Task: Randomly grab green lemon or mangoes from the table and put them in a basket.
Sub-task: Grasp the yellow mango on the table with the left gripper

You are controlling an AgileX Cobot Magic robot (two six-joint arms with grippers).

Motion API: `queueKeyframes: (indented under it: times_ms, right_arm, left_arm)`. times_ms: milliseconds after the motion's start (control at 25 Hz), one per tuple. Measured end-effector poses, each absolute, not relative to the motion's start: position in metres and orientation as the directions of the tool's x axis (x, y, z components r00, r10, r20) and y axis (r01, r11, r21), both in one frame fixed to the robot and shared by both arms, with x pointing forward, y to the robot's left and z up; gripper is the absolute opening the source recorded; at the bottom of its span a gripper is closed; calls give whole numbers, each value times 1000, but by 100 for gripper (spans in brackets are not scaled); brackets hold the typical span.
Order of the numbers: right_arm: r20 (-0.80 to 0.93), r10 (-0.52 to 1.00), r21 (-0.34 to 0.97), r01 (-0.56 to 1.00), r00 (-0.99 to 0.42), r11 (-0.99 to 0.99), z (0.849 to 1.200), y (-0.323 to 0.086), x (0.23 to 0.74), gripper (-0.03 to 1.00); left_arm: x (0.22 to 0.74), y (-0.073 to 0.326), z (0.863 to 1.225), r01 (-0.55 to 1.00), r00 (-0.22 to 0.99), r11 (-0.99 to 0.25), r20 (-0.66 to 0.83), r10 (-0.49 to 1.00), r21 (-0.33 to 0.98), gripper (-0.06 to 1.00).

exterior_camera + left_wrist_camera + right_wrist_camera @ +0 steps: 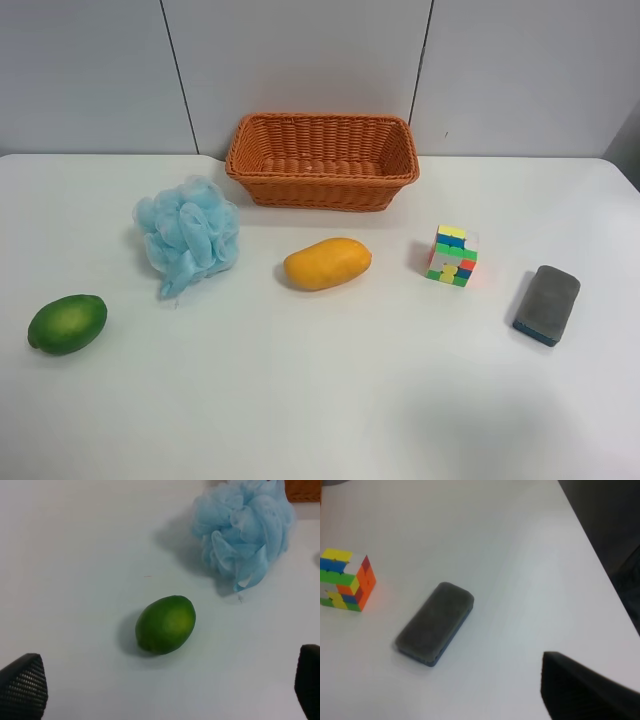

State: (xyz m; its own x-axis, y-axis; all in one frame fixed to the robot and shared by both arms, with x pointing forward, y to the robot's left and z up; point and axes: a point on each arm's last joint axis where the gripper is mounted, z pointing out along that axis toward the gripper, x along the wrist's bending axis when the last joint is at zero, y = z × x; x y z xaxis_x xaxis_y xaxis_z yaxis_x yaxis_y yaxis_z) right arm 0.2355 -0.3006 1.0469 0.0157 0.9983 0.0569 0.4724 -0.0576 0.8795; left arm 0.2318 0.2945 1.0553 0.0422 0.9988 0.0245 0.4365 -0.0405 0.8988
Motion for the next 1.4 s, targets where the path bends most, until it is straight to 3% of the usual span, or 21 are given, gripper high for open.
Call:
queueKeyframes:
  times_ms: [1120,1400]
  right_arm:
    - [57,998,880,472,16,-58,1047,-301,236,99]
    - [57,998,880,472,16,-58,1047,-301,236,99]
  left_arm:
    - [232,294,1056,440,44,-38,21,999,897,99]
    - [266,291,1098,539,107,-69,13,994,839,99]
